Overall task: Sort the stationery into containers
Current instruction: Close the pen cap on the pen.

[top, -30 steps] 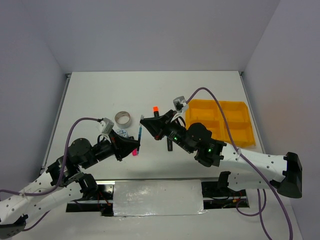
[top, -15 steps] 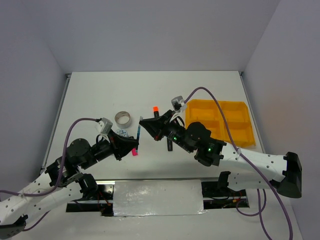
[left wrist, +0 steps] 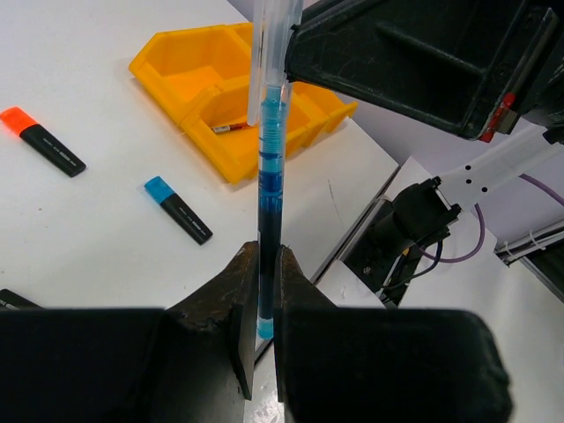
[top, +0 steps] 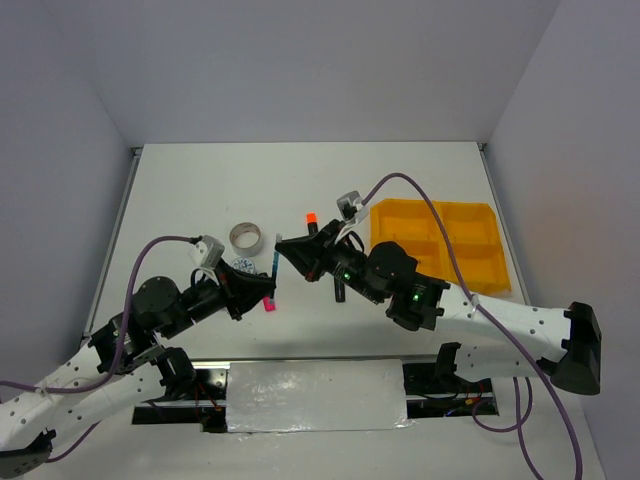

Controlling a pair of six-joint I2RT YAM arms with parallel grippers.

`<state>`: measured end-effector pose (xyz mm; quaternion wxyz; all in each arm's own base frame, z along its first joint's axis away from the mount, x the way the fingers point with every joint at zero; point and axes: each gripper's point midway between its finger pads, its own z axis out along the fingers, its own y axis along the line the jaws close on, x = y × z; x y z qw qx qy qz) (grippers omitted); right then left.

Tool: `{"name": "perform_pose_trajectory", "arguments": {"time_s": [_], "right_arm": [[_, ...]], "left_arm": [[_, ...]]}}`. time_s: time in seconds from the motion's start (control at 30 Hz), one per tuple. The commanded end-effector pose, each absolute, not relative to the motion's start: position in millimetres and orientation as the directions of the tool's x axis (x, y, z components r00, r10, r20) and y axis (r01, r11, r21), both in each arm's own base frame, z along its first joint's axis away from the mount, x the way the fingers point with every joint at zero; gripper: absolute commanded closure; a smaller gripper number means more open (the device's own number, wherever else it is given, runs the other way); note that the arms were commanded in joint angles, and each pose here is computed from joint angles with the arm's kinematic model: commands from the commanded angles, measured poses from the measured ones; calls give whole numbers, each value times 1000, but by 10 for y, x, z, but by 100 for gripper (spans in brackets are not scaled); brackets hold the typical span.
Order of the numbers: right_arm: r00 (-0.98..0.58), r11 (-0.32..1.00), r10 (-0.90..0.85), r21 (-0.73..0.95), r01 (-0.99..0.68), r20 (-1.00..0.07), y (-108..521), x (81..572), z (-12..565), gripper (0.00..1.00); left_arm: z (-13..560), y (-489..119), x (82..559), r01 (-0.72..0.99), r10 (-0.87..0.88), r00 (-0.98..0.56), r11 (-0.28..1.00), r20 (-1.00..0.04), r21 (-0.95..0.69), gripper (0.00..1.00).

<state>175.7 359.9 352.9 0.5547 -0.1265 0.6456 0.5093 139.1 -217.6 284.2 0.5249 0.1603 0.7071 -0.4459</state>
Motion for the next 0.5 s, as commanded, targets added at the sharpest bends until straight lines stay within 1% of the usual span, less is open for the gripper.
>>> {"name": "perform_pose_trajectory", "arguments": {"time_s": [0.0, 0.2, 0.33, 0.47], "right_arm": [[-356, 424, 413, 523, -740, -838, 3630, 1741, 3690, 100], [-371, 430, 396, 526, -733, -840, 3613, 1724, 3690, 100], [-400, 445, 345, 523, -727, -849, 3645, 1707, 3575, 100], [-423, 440, 309, 522, -731, -852, 3705, 1679, 3463, 100]], "left_arm": [[3294, -2155, 1389, 743, -326, -299, 510, -897, -433, 95], [3297, -2145, 1432, 734, -327, -288, 528, -900, -427, 96], [3390, -2062, 1484, 722, -367, -239, 552, -899, -418, 95], [3530, -2074, 1472, 751, -393, -191, 531, -900, -392, 96]]}}
